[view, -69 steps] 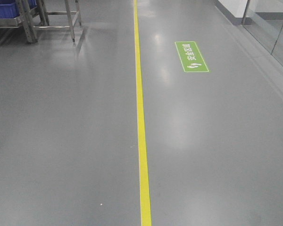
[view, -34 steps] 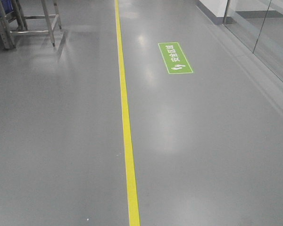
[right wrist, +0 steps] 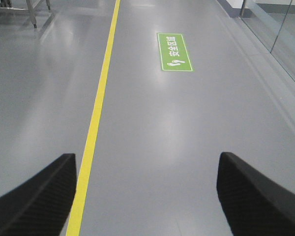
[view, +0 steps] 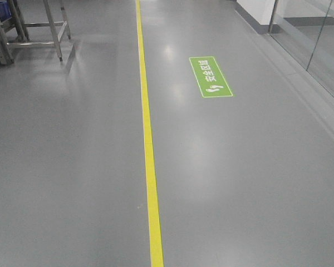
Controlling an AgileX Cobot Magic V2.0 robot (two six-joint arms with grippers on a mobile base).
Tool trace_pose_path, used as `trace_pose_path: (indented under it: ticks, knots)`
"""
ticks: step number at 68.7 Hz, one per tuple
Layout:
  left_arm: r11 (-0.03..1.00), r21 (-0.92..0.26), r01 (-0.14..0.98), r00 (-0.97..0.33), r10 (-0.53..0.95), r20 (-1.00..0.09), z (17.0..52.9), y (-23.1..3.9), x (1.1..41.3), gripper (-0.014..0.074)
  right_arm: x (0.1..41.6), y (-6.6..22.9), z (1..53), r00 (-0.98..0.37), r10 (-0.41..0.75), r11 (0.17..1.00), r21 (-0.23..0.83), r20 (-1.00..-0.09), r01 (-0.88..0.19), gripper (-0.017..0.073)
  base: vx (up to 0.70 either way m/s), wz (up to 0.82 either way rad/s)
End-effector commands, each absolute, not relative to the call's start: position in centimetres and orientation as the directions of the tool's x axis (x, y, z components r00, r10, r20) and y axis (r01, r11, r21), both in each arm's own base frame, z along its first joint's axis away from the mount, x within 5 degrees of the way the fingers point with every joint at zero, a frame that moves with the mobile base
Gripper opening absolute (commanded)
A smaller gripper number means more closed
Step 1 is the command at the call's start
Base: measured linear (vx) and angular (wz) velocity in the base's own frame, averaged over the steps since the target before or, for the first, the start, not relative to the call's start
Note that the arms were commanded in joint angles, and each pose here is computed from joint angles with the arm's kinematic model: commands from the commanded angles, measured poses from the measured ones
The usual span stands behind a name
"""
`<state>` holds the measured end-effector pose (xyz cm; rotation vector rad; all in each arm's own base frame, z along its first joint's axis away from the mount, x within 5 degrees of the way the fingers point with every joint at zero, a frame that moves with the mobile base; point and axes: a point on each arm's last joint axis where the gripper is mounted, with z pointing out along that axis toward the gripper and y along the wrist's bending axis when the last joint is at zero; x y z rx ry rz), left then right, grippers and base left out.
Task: Move and align brake pads A on conveyor
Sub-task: 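Drive the base along the yellow floor line with empty grippers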
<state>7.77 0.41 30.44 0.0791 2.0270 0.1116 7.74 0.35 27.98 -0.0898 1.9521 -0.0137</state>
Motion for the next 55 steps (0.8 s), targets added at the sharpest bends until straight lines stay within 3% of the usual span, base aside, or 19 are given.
trace_pose_path:
  ticks: [1, 55]
  knots:
    - [0.994, 0.109, 0.005, -0.369, 0.103, -0.924, 31.71, 0.33, 8.04, 0.0587, 7.95, 0.21, 29.46, -0.286, -0.072, 0.997, -0.064, -0.956, -0.038, 0.0568, 0.46, 0.08]
    - [0.994, 0.109, 0.005, -0.369, 0.103, -0.924, 31.71, 0.33, 8.04, 0.0587, 7.95, 0.21, 29.46, -0.286, -0.072, 0.997, -0.064, -0.956, -0.038, 0.0568, 0.57, 0.10]
